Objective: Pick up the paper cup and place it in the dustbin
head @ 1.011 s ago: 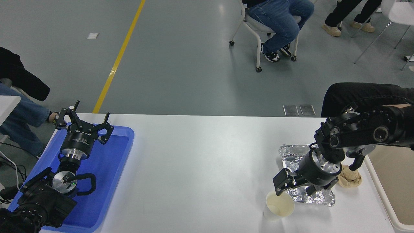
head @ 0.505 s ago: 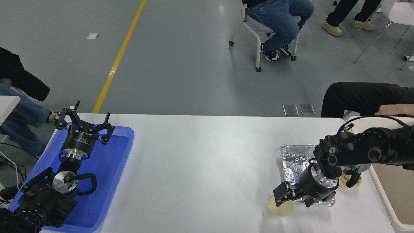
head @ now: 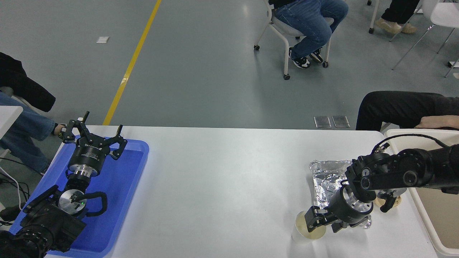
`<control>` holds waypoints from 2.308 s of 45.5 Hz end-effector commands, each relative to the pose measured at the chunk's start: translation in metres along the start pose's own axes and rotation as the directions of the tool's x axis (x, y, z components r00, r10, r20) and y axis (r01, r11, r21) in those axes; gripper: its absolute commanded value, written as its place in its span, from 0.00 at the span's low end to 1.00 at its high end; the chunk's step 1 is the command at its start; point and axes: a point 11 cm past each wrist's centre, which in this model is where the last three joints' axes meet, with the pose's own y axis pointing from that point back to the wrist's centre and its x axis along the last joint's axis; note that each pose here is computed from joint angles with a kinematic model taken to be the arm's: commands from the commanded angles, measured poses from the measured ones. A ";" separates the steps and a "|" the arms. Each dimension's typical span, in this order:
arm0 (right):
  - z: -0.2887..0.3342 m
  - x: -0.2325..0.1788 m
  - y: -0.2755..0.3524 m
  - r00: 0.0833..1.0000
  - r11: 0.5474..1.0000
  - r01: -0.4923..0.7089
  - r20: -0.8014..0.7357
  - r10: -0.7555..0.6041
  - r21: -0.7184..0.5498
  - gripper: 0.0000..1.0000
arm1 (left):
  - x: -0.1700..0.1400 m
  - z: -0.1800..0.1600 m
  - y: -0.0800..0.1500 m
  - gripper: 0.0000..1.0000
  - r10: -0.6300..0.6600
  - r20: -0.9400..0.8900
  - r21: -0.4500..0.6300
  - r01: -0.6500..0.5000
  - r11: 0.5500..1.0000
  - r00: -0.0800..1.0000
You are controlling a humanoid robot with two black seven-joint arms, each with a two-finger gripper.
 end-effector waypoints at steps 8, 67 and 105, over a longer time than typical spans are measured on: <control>0.002 0.004 0.003 1.000 1.000 -0.004 -0.024 0.003 -0.015 0.00 | 0.000 0.000 0.000 1.00 -0.001 -0.001 0.000 0.001 1.000 1.000; -0.035 0.015 0.276 0.978 0.962 -0.208 -0.054 0.201 -0.180 0.00 | 0.000 0.000 0.000 1.00 -0.001 0.000 0.002 0.001 1.000 1.000; 0.096 0.010 0.309 0.954 0.880 -0.241 0.068 0.293 -0.409 0.00 | -0.001 -0.001 -0.001 1.00 -0.003 -0.002 0.001 0.003 1.000 1.000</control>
